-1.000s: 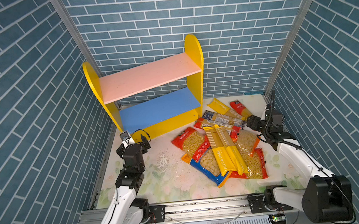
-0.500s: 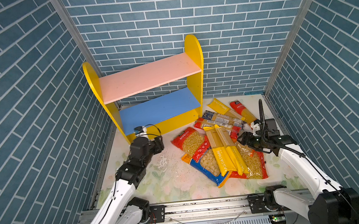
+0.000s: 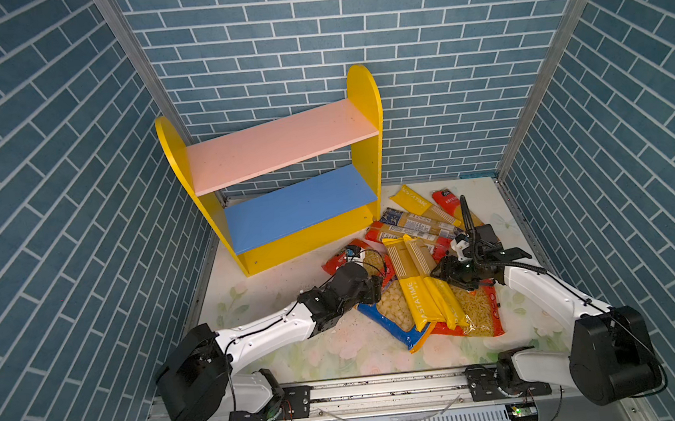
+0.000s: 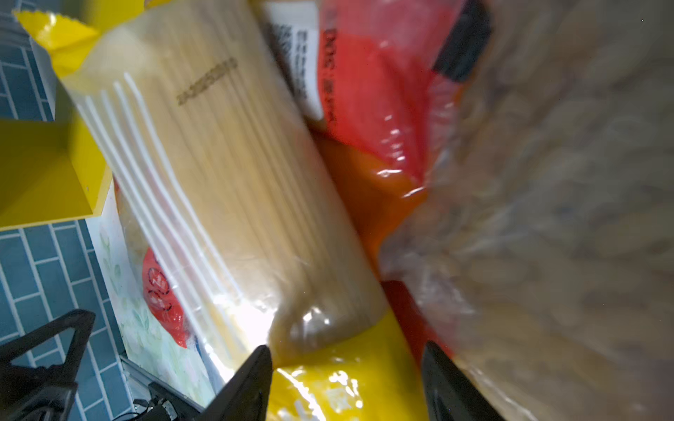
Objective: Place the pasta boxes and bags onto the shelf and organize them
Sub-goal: 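Reach both grippers down toward the yellow spaghetti packs in the pile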
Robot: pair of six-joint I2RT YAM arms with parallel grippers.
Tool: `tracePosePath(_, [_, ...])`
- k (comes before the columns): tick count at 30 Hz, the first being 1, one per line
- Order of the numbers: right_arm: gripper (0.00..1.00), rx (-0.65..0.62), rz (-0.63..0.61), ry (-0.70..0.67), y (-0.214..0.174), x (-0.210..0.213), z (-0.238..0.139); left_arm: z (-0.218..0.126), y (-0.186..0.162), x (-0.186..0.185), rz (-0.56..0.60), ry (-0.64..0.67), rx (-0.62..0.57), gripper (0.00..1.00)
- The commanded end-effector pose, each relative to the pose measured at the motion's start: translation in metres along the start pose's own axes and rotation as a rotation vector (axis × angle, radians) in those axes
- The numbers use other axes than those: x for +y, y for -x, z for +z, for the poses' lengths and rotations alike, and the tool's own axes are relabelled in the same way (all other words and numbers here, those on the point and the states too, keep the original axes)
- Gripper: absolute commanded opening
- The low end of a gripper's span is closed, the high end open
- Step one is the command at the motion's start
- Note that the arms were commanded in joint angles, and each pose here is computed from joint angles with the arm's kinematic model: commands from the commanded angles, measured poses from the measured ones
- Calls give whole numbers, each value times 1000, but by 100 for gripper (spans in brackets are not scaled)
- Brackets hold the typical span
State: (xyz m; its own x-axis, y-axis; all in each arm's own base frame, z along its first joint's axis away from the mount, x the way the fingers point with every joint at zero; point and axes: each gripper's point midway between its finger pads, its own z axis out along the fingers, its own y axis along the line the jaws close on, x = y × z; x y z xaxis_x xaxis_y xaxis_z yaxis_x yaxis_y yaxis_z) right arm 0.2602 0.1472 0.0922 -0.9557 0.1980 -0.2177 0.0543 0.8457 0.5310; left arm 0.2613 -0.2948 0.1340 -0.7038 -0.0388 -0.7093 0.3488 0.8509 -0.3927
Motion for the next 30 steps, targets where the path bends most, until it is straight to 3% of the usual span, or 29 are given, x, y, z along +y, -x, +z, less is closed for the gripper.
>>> tracePosePath(1, [64,9,-24,-5,-9,15,12,-4,20,-17,-20,-54,-61,72])
tracePosePath(9, [62,-44,-81,-56,-19,65,16,-11,22,-5,-13,18,-52,72])
tracePosePath(14, [71,0,-85,95,-28,103,10,-8,24,-19,-41,-35,-29,72])
tracePosePath(21, [72,89,-36,162,-37,69,-4,4,14,-45,-66,-163,42,68])
tracePosePath(26, [69,123,13,206,-40,40,-11,17,5,-79,-88,-335,93,54])
tracePosePath(30, [65,160,22,231,-46,34,1,33,-5,-95,-103,-396,149,43])
